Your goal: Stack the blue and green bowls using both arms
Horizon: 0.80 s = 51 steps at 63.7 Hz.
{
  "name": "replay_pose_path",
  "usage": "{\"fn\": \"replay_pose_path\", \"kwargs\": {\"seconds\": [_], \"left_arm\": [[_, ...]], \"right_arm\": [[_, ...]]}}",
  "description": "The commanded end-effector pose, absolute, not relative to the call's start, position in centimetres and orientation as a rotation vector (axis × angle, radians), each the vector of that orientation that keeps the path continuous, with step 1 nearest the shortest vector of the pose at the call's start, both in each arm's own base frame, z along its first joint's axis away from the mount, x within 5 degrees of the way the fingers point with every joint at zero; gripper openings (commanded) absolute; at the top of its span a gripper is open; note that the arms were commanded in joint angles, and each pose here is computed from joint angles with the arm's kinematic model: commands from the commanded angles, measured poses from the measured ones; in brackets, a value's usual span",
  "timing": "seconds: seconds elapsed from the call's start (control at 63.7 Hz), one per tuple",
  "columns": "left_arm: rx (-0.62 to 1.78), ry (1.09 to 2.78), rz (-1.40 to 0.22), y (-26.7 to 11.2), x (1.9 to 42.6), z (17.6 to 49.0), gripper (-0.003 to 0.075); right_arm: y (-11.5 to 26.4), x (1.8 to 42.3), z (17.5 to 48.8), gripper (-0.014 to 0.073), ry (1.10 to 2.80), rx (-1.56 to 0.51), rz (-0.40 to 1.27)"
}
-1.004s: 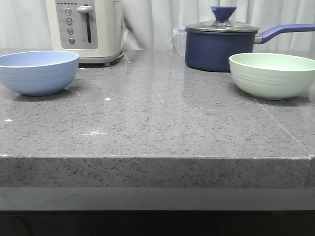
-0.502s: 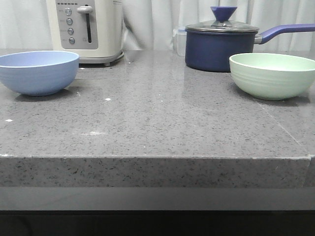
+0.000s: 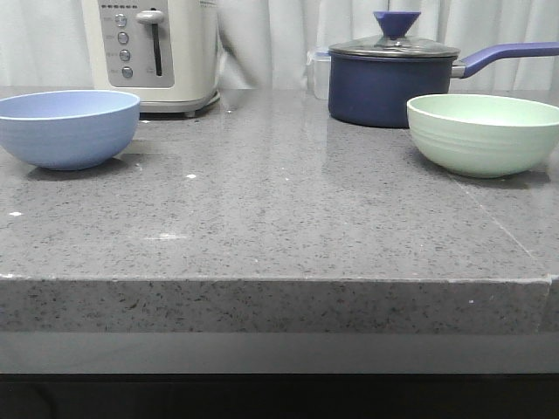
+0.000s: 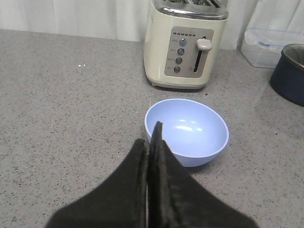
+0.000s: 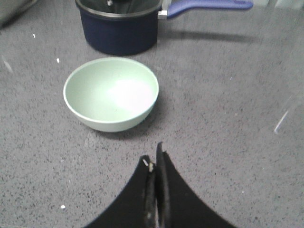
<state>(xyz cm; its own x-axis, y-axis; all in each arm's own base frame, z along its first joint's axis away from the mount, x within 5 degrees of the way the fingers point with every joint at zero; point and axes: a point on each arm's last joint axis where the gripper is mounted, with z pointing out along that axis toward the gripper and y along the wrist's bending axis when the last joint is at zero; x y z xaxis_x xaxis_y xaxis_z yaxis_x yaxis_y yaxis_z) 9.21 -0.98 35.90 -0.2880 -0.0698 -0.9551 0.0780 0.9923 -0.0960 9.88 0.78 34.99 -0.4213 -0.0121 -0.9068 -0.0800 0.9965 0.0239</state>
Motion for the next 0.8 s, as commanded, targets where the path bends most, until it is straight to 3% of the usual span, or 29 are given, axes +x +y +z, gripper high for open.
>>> {"fn": "replay_pose_path", "kwargs": {"seconds": [0.0,0.204,0.298,0.361,0.486,0.549,0.785], "left_arm": [[0.002,1.784,-0.157,-1.04,9.60,37.15,-0.0020],[0.009,1.800,-0.139,-0.97,9.58,37.01,-0.0019],[0.017,1.818,-0.118,-0.89,9.54,36.84,0.0029],[0.020,1.827,-0.111,-0.86,9.53,36.76,0.0136],[0.020,1.827,-0.111,-0.86,9.52,36.75,0.0437],[0.020,1.827,-0.111,-0.86,9.52,36.75,0.0518],[0.020,1.827,-0.111,-0.86,9.52,36.75,0.0492]], "right_arm": [[0.70,10.80,35.95,-0.0064,1.961,-0.060,0.064],[0.71,11.50,35.20,-0.0056,2.009,-0.061,0.066],[0.71,11.52,35.19,0.0046,2.010,-0.061,0.066],[0.71,11.52,35.19,0.0182,2.010,-0.061,0.066],[0.71,11.52,35.19,0.0486,2.010,-0.061,0.066],[0.71,11.52,35.19,0.0571,2.010,-0.061,0.066],[0.71,11.52,35.30,0.0583,2.005,-0.060,0.066]]}}
